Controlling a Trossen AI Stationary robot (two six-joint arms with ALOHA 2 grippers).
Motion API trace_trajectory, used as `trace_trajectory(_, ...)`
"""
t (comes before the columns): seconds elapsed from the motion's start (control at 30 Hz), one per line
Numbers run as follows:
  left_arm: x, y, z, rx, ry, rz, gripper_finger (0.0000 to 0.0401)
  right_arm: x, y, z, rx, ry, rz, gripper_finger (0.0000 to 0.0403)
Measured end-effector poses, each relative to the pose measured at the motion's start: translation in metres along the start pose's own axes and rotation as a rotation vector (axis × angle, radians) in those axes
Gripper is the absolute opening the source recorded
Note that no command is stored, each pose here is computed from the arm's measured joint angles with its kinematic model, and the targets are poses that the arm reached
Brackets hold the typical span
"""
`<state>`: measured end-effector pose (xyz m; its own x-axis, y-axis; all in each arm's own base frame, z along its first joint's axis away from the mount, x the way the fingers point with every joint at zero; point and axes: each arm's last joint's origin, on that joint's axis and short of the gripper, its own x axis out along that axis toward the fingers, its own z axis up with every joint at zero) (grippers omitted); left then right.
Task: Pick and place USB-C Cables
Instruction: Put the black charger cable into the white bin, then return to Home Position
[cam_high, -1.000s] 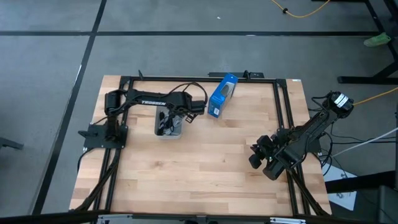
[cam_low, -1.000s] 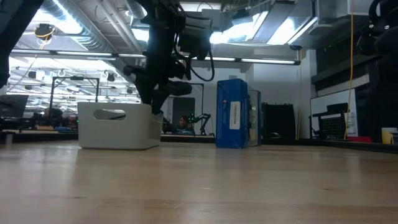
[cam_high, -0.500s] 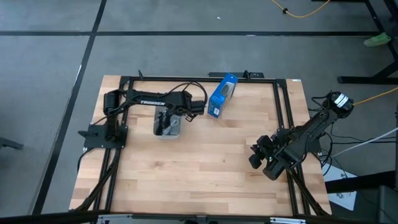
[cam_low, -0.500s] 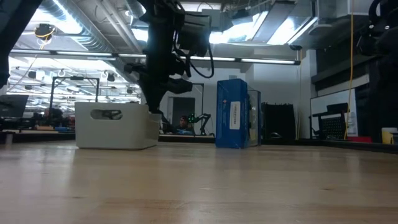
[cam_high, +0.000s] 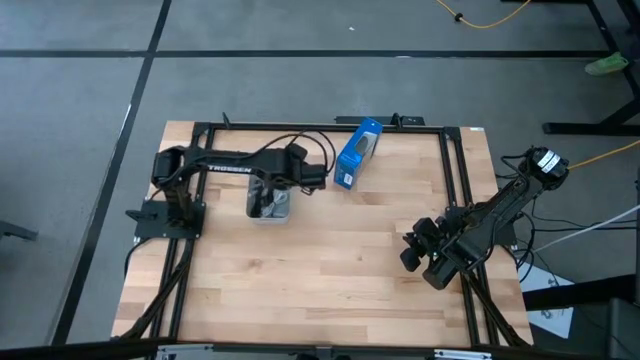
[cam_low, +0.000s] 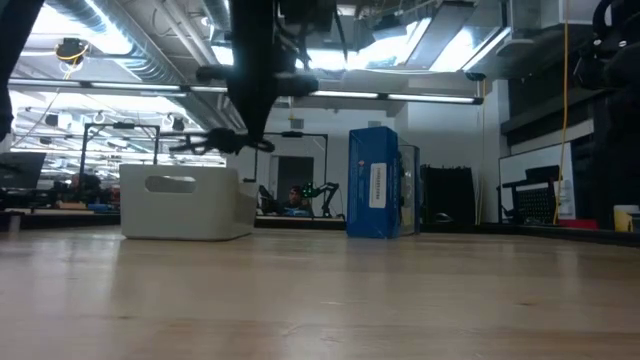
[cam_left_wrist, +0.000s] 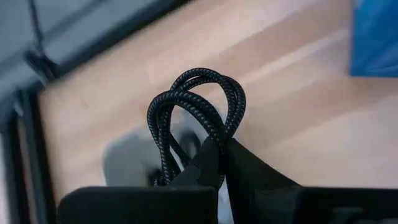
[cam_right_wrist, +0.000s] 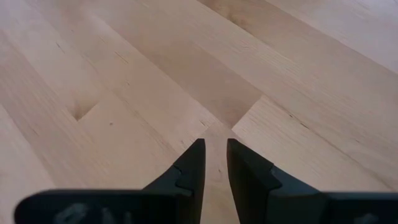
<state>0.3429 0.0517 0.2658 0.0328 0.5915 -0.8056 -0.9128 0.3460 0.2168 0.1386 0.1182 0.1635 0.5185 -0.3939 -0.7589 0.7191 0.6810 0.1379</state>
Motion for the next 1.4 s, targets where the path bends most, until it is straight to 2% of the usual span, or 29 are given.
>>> trace_trajectory(0.1, -0.013, 0.001, -0.003, -0.108, 0.053, -0.018, 0.0003, 0.000, 0.000, 0.000, 0.000, 0.000, 0.000, 0.0070)
trace_trajectory(0.23, -0.015, 0.005, -0.011, -0.199, 0.086, 0.041, 0.0002, 0.000, 0.000, 0.000, 0.000, -0.001, 0.001, 0.0070)
trace_trajectory(0.63, 0.000, 0.006, -0.024, -0.223, 0.109, 0.094, 0.0010, 0.000, 0.000, 0.000, -0.049, 0.001, 0.004, 0.0070)
trace_trajectory(1.0, 0.008, 0.010, -0.016, -0.257, 0.115, 0.100, 0.0067, 0.000, 0.000, 0.000, -0.049, 0.001, 0.004, 0.0070)
trace_trajectory(1.4, 0.007, 0.011, -0.017, -0.246, 0.120, 0.110, 0.0072, 0.000, 0.000, -0.001, -0.066, 0.026, 0.002, 0.0070)
